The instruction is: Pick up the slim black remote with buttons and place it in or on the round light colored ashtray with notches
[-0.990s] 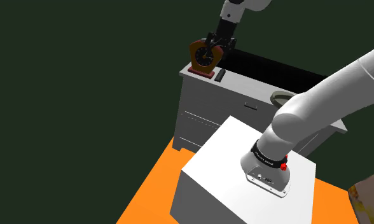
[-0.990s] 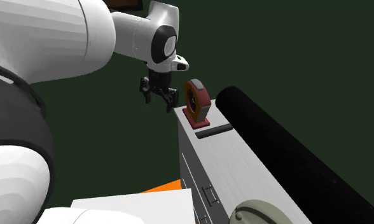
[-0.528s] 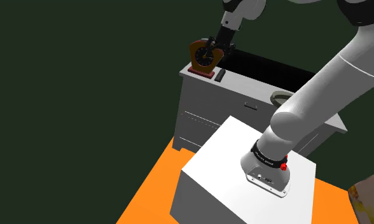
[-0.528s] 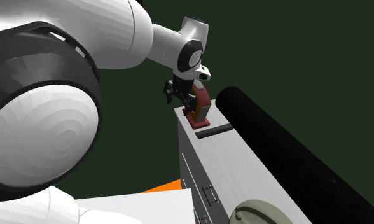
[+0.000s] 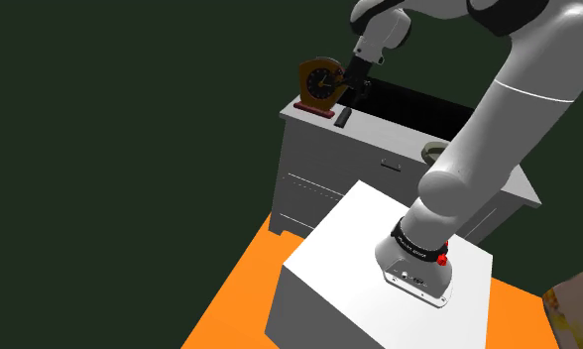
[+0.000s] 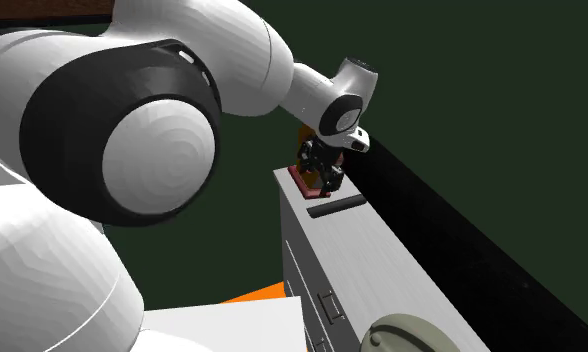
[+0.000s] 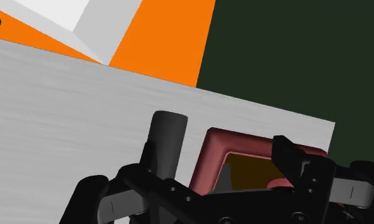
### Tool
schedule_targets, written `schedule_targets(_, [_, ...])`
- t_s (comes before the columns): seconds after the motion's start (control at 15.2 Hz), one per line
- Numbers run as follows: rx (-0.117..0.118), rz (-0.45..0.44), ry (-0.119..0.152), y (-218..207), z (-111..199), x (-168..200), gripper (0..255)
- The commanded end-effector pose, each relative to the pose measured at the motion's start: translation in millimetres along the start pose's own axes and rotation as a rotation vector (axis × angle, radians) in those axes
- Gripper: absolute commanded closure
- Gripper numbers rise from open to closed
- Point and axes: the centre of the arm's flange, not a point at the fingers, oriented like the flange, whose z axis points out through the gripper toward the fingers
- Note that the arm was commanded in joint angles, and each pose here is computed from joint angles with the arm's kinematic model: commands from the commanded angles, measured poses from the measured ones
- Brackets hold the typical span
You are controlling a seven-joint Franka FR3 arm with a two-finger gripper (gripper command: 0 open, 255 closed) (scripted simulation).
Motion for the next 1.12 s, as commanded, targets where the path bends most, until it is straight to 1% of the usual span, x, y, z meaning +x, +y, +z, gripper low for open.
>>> schedule_targets(0.0, [0.016, 0.064, -0.001, 19, 10, 20, 0])
schedule_targets(0.26, [0.046, 0.188, -0.005, 58, 28, 57, 0])
schedule_targets(0.33, [0.048, 0.197, -0.005, 61, 30, 59, 0])
schedule_targets(0.79, [0.048, 0.197, -0.005, 59, 70, 59, 0])
schedule_targets(1.06, [0.048, 0.197, -0.005, 59, 70, 59, 0])
